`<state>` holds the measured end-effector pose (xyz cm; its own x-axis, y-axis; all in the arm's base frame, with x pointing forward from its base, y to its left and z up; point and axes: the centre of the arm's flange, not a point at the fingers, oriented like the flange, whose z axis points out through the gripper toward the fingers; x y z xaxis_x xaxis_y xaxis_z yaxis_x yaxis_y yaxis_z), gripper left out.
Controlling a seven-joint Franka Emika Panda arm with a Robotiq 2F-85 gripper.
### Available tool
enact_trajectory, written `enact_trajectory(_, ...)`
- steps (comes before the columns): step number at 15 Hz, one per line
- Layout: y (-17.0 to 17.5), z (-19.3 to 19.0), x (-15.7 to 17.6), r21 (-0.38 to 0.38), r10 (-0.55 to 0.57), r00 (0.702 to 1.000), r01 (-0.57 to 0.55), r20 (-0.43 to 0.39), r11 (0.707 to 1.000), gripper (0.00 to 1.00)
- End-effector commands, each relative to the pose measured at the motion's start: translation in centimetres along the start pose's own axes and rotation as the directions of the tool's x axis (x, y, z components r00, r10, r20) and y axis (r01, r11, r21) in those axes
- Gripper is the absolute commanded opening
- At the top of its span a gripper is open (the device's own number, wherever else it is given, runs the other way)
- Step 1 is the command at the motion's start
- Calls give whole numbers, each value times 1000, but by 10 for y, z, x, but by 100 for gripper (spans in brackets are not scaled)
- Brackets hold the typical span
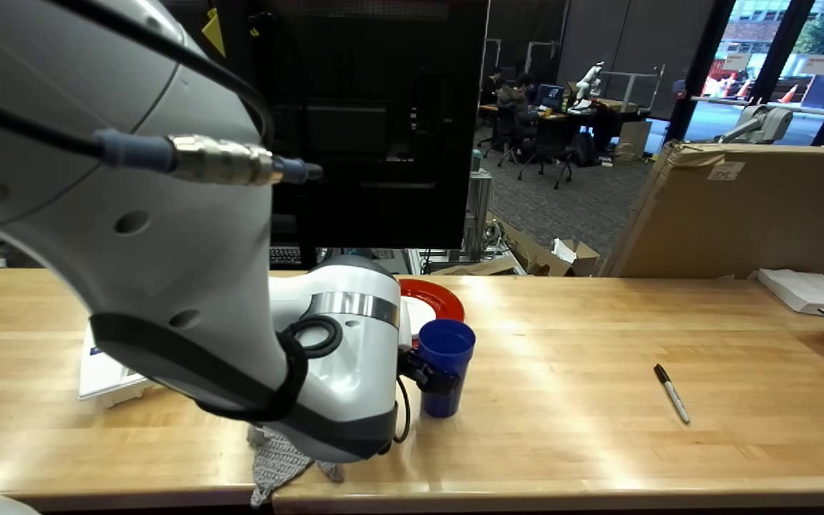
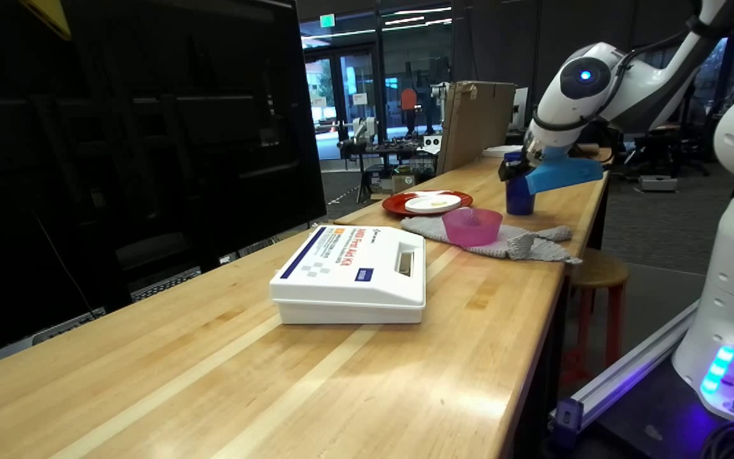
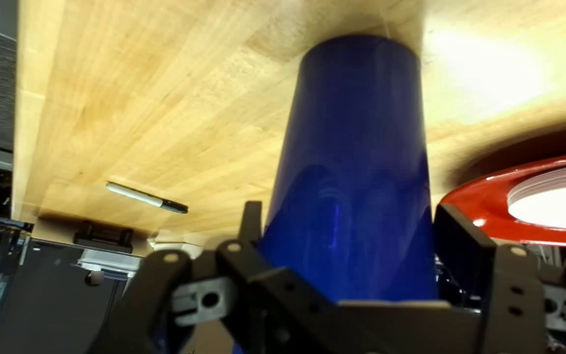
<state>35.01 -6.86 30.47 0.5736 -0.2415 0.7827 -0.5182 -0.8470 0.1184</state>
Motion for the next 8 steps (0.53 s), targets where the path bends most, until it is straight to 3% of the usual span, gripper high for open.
enact_trajectory(1, 13, -9, -12, 38, -81, 992, 77, 100, 996, 60)
enact_trajectory(5, 13, -15, -12, 89, -161, 979, 151, 125, 985, 60)
enact_trajectory(8, 11, -19, -14, 147, -258, 958, 239, 128, 960, 60)
